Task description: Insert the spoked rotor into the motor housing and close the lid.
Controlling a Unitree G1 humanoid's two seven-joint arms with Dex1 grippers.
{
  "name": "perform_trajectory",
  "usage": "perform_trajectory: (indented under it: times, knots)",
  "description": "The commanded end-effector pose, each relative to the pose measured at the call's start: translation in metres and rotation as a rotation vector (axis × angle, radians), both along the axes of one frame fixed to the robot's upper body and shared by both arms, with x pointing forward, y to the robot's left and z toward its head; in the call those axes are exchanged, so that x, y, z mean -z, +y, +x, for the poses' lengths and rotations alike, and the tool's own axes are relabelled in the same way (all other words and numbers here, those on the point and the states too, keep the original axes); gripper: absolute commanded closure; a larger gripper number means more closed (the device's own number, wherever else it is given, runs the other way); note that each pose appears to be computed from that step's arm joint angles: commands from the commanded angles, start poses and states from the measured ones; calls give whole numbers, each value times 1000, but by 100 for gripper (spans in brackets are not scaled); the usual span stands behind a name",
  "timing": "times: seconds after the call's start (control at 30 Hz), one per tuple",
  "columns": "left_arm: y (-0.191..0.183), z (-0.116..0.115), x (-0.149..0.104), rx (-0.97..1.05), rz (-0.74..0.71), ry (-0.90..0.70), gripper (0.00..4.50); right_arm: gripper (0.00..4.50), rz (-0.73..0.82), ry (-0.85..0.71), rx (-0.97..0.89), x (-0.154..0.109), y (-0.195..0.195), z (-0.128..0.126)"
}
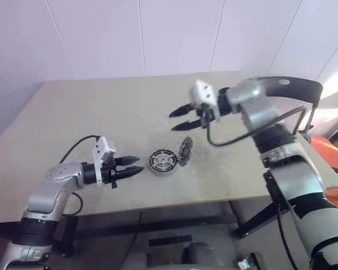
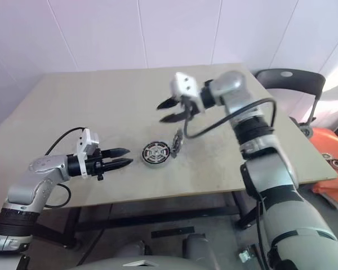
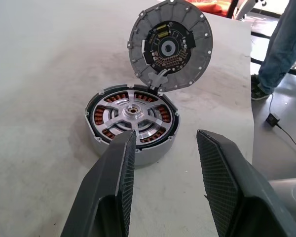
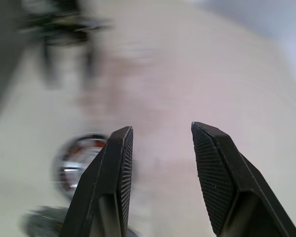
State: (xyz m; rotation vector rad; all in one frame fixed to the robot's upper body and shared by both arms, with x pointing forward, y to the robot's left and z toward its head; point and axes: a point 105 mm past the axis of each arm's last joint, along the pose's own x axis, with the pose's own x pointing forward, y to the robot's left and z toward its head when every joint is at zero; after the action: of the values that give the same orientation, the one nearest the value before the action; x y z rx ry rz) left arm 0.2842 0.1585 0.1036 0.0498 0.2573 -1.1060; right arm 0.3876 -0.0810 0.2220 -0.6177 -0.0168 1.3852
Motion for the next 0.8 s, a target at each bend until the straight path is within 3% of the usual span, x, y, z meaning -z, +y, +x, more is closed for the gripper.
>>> perform_trajectory:
  times: [0.03,0.07,0.17,0.3,0.4,0.47,0.57,0.8]
  knots:
    - [10,7,-17,-16,-6,-55,239,251,157,-81,272,-10,-39,26]
    - [12,10,-21,-22,-9,-66,239,251,203,-76,336,-9,-50,31]
    - [13,13,-33,-7,-12,-88,239,313,260,-46,455,8,-79,33]
    - [15,8,-34,36,21,-77,239,447,251,155,545,69,-108,20]
    - [14,2,-34,63,21,-63,239,447,186,300,533,108,-113,2]
    - [15,-2,-37,65,8,-48,239,447,222,451,462,120,-103,-14]
    - [22,-6,-34,63,43,-34,239,447,198,522,434,134,-93,-24]
    - [22,-4,-34,44,54,-51,239,447,243,567,343,128,-62,-28]
